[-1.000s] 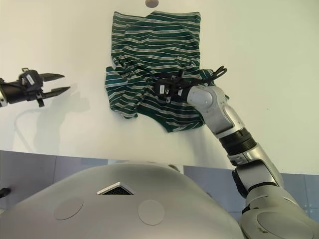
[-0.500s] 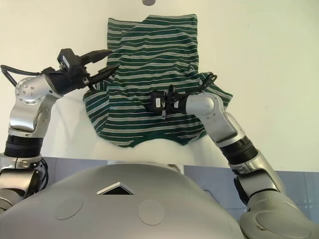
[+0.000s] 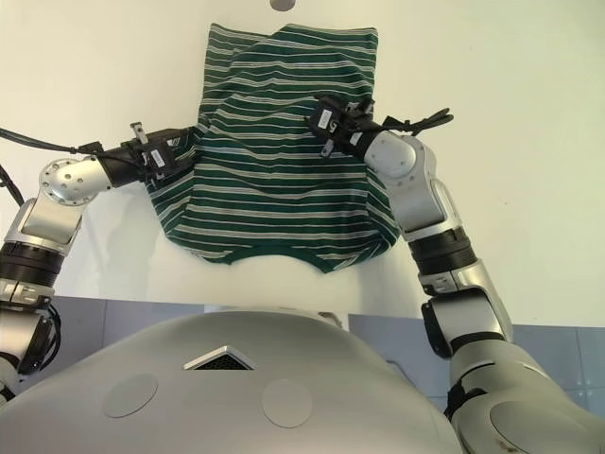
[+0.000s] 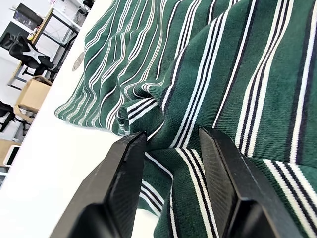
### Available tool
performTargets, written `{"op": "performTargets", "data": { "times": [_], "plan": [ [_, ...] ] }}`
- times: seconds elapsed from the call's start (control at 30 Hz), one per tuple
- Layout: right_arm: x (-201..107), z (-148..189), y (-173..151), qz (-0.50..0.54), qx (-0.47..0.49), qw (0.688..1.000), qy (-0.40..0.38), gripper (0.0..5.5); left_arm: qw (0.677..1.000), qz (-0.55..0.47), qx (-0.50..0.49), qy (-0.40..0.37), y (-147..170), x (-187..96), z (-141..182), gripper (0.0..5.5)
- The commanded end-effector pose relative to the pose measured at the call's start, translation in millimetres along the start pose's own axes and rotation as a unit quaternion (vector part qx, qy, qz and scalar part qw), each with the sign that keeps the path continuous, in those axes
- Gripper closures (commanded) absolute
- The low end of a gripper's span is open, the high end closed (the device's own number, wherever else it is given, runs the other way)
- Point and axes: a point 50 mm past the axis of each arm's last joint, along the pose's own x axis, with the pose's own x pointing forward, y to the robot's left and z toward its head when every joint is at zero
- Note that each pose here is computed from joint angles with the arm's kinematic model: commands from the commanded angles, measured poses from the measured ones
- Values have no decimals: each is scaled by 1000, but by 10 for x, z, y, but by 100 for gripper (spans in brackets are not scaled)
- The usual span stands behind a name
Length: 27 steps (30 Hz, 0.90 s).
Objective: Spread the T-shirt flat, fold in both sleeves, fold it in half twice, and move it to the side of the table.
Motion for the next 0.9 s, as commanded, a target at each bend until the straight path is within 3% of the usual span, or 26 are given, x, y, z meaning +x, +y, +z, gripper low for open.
{"op": "performTargets", "data": {
  "times": [0.03, 0.17, 0.23, 0.27, 0.3, 0.37, 0.47, 0.57, 0.73, 0.9],
  "plan": [
    [-19, 21, -76, -15, 6, 1000, -11, 366, 997, 23, -73, -13, 82, -107, -14, 357],
    [-132, 122, -262, -58, 52, 996, -52, 366, 976, 164, -100, -106, 629, -568, 339, 357],
    [-248, 113, -340, -80, 63, 993, -56, 366, 977, 168, -65, -116, 737, -824, 524, 357],
    [-307, 89, -364, -89, 69, 992, -54, 366, 990, 118, -15, -70, 624, -910, 492, 357],
    [-355, 61, -380, -95, 76, 991, -51, 366, 998, 24, 52, 26, 377, -973, 321, 357],
    [-404, -20, -380, -102, 84, 990, -38, 366, 958, -171, 161, 164, -99, -1186, 1, 357],
    [-400, -108, -270, -97, 90, 991, -24, 366, 902, -223, 278, 242, -23, -1388, -96, 357],
    [-384, -128, -218, -96, 94, 991, -21, 366, 896, -178, 343, 222, 69, -1210, -49, 357],
    [-347, -115, -250, -92, 85, 992, -24, 366, 941, -109, 291, 134, -156, -909, 10, 357],
    [-337, -125, -215, -89, 84, 992, -21, 366, 945, -97, 281, 137, -119, -866, -67, 357]
  ]
}}
